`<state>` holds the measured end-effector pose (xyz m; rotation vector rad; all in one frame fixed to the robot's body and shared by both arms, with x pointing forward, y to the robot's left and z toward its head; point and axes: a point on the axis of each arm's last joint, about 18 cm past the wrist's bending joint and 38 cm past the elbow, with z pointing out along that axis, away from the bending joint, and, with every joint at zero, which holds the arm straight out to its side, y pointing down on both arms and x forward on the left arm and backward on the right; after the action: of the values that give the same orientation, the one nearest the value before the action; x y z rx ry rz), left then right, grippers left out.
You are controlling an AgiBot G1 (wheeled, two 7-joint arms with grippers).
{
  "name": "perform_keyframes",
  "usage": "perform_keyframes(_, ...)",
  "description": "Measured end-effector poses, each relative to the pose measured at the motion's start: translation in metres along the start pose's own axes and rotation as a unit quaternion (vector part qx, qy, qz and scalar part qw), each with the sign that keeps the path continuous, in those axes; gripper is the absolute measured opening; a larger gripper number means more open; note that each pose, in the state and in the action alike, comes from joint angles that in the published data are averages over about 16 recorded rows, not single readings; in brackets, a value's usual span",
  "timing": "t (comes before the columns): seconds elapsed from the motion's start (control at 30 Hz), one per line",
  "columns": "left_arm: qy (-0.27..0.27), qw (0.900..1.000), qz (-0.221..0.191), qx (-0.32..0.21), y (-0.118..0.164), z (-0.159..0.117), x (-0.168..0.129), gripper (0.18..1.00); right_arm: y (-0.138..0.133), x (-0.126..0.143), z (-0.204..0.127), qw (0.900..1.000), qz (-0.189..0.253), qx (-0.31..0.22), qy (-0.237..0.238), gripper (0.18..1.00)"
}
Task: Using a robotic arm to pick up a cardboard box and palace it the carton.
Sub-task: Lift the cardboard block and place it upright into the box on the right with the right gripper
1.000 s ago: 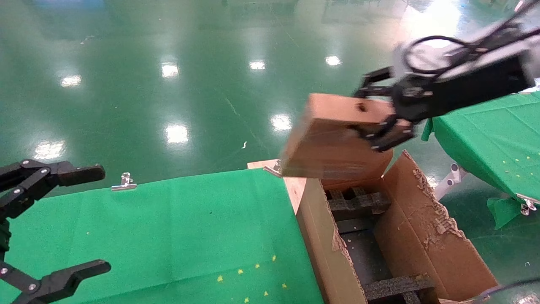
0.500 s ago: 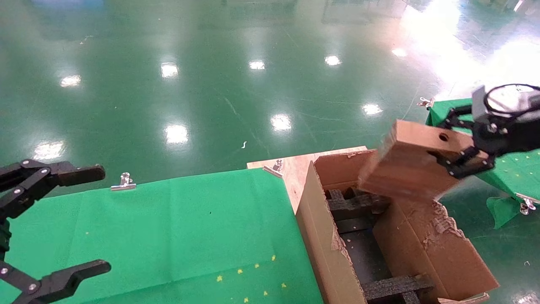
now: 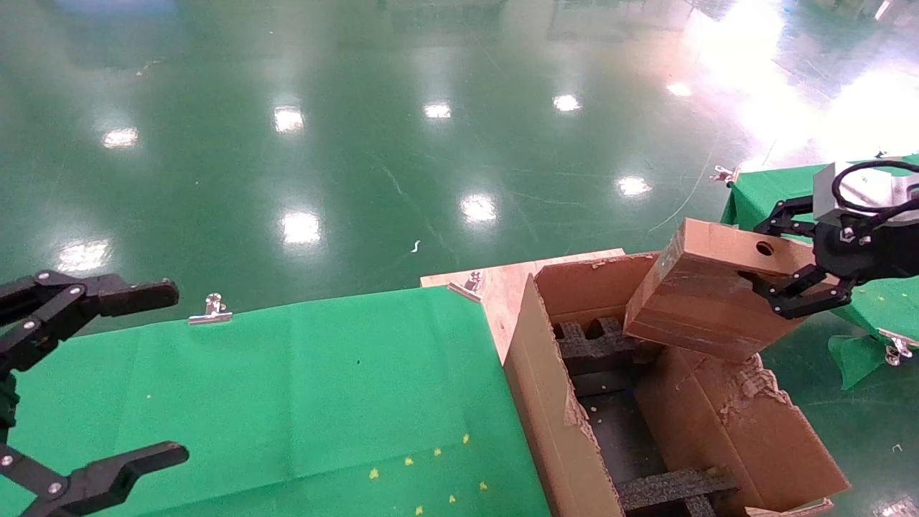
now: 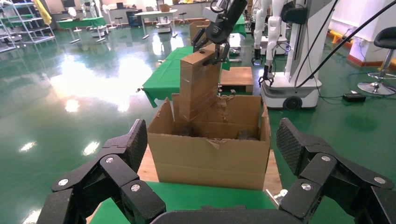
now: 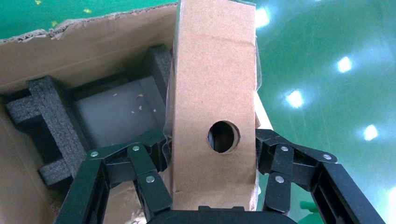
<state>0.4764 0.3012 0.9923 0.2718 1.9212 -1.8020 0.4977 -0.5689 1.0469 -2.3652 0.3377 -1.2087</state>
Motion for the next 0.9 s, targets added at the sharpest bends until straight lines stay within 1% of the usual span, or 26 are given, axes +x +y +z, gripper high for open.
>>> perform_keyframes(0.17, 0.0, 1.0, 0.0, 0.0, 0.0, 0.0, 0.0, 1.001, 0.001, 0.003, 0.007, 0.999, 0.035, -0.003, 0.005, 0.289)
perform_keyframes(0.3, 0.0, 1.0, 0.0, 0.0, 0.0, 0.0, 0.0, 1.001, 0.005, 0.003, 0.015, 0.996, 0.084, -0.006, 0.008, 0.288)
perform_keyframes(0.4, 0.0, 1.0, 0.0, 0.0, 0.0, 0.0, 0.0, 1.001, 0.008, 0.001, 0.02, 0.991, 0.131, -0.006, 0.007, 0.288)
perform_keyframes(0.53, 0.0, 1.0, 0.0, 0.0, 0.0, 0.0, 0.0, 1.001, 0.012, -0.004, 0.026, 0.98, 0.201, -0.006, 0.003, 0.287)
perform_keyframes(0.67, 0.0, 1.0, 0.0, 0.0, 0.0, 0.0, 0.0, 1.001, 0.018, -0.01, 0.029, 0.964, 0.265, -0.009, -0.004, 0.286)
perform_keyframes(0.9, 0.0, 1.0, 0.0, 0.0, 0.0, 0.0, 0.0, 1.001, 0.03, -0.021, 0.033, 0.935, 0.352, -0.033, -0.01, 0.284)
